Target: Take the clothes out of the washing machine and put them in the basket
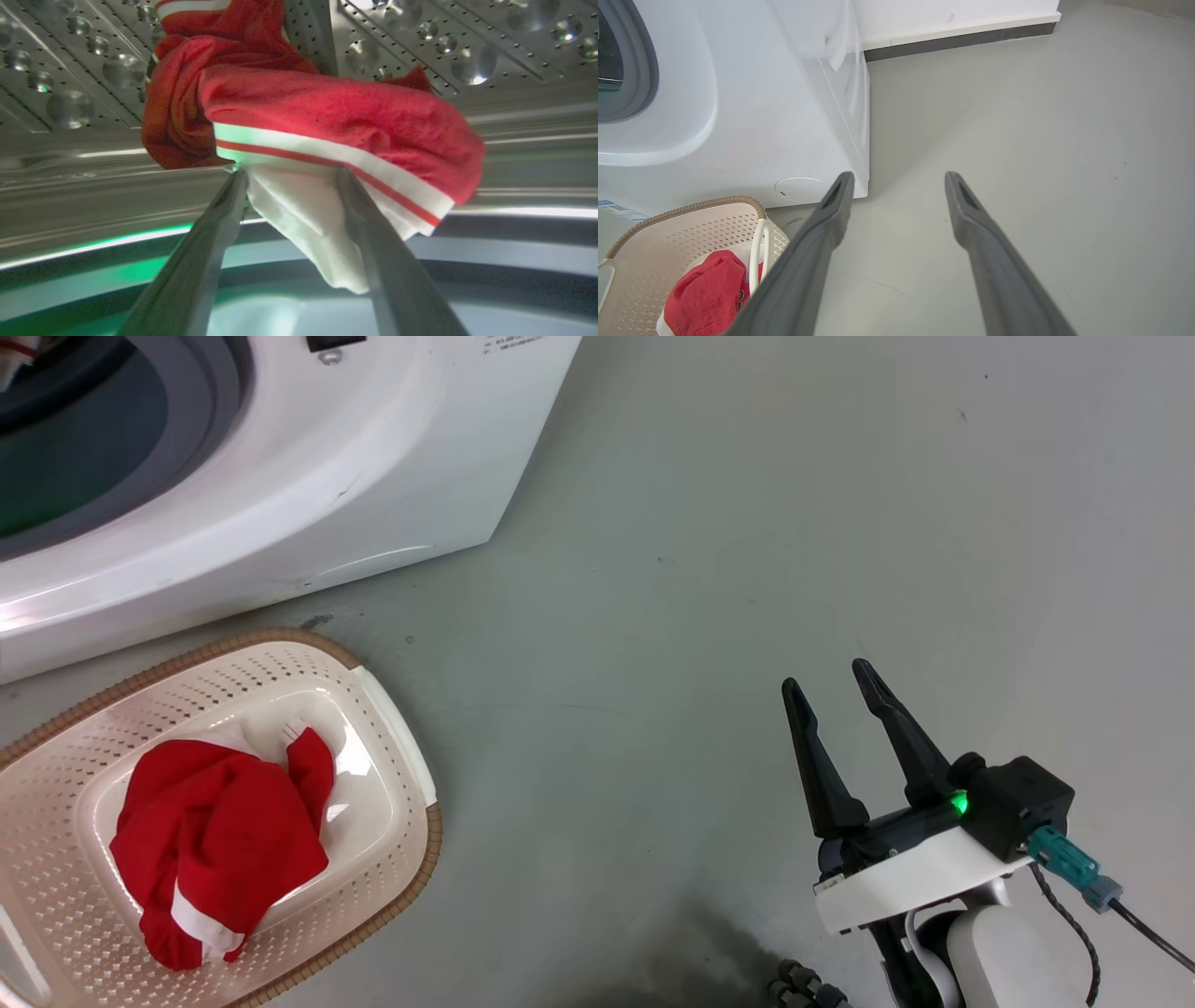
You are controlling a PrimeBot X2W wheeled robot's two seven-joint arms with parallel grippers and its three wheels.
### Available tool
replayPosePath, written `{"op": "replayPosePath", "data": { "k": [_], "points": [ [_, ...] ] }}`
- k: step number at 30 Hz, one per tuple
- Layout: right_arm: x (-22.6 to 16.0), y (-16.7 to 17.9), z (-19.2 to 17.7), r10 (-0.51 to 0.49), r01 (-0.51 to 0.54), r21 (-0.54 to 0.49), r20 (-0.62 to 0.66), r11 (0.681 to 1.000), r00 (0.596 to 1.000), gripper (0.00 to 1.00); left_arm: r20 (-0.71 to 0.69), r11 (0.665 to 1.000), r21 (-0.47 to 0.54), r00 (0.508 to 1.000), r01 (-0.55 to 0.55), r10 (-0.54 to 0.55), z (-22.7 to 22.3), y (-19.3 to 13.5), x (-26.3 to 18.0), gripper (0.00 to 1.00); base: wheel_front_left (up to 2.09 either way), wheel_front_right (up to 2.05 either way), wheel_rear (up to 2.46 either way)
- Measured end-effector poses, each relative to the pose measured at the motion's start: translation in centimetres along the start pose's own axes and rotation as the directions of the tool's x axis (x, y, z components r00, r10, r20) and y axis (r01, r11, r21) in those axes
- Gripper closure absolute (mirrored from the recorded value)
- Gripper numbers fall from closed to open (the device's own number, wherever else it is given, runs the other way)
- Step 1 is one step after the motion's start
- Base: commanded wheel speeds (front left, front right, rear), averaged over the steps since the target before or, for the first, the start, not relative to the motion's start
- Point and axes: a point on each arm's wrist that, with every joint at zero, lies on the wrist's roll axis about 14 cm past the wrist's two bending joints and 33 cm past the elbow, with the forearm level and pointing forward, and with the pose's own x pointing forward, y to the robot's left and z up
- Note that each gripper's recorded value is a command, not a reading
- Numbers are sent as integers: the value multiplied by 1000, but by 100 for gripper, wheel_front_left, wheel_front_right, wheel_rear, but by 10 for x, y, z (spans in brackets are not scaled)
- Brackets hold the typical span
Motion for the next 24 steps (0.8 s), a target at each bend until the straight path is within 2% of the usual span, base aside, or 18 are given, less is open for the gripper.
{"op": "replayPosePath", "data": {
  "k": [1, 2, 3, 4, 12, 20, 24],
  "points": [
    [-1, -2, -3, -7, 7, 4, -8, 1000, 1000, 0, -30, 1000, 4, 1000, 5, -5, -1, -3, 4, 0, 0, 0, 0],
    [-1, -3, -4, -10, 10, 4, -11, 1000, 1000, 0, -44, 1000, 5, 999, 7, -6, -2, -3, 5, 51, 0, 0, 0],
    [-1, -3, -5, -11, 11, 4, -12, 1000, 1000, 0, -50, 1000, 9, 999, 8, -7, -2, -4, 5, 89, 0, 0, 0],
    [-1, -3, -6, -12, 12, 4, -13, 1000, 1000, 0, -51, 1000, 12, 999, 8, -7, -2, -5, 5, 100, 0, 0, 0],
    [2, -1, -1, -1, 1, 9, 5, 1000, 1000, 0, 15, 998, 57, 1000, -13, 13, 4, -6, -3, 100, 0, 0, 0],
    [4, 4, 10, 17, -18, 4, 42, 1000, 999, 0, 208, 998, 57, 978, -3, -9, 19, -14, -22, 100, 0, 0, 0],
    [3, 7, 24, 29, -29, -3, 78, 1000, 997, 0, 346, 999, 39, 938, 14, -27, 15, -22, -37, 100, 0, 0, 0]
  ]
}}
